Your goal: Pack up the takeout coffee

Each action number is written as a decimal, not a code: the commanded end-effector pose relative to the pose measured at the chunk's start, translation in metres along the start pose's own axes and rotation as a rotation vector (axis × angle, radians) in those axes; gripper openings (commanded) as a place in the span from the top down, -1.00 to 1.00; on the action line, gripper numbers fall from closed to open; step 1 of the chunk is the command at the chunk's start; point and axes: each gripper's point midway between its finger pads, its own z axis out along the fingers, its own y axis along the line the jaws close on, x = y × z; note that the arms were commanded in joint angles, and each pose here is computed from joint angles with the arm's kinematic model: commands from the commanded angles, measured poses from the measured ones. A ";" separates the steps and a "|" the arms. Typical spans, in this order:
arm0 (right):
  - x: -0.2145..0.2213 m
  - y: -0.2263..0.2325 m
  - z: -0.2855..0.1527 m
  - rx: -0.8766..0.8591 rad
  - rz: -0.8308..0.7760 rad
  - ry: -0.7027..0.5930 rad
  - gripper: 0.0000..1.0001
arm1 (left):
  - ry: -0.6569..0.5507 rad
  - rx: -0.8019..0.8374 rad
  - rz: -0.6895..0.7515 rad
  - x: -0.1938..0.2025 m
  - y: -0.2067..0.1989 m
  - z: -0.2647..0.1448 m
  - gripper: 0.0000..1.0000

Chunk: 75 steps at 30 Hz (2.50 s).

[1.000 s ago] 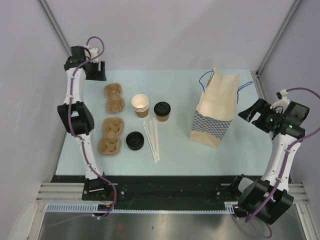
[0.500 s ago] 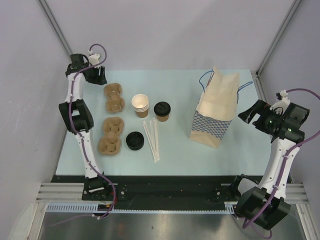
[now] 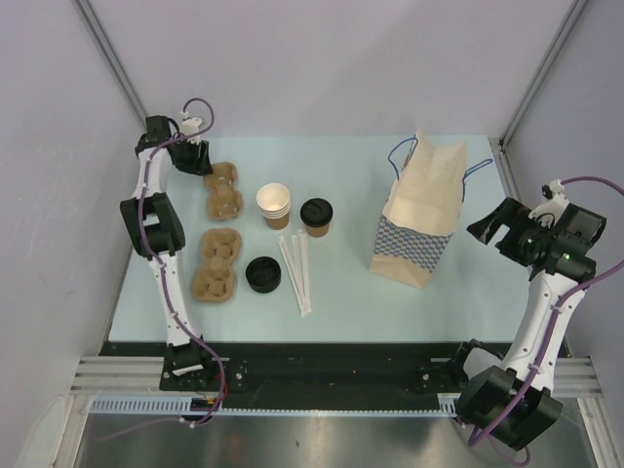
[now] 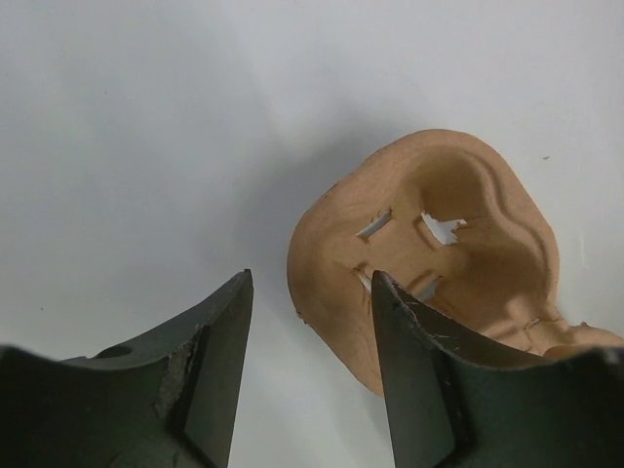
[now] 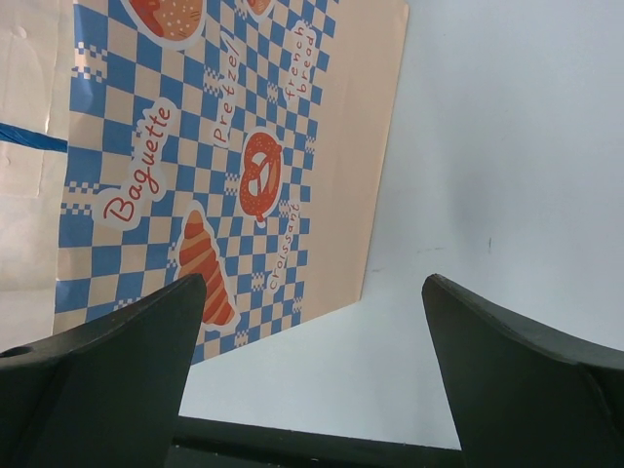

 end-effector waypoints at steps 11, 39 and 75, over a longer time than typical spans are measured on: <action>-0.001 -0.008 -0.007 0.039 0.006 -0.007 -0.99 | -0.055 -0.012 0.218 -0.024 0.003 0.015 0.02; 0.006 -0.002 -0.006 0.008 0.002 0.012 -0.99 | 0.046 -0.178 0.050 0.006 0.024 -0.058 1.00; -0.114 0.012 -0.014 -0.068 -0.269 -0.291 -0.99 | -0.103 -0.225 -0.063 -0.047 0.029 -0.105 1.00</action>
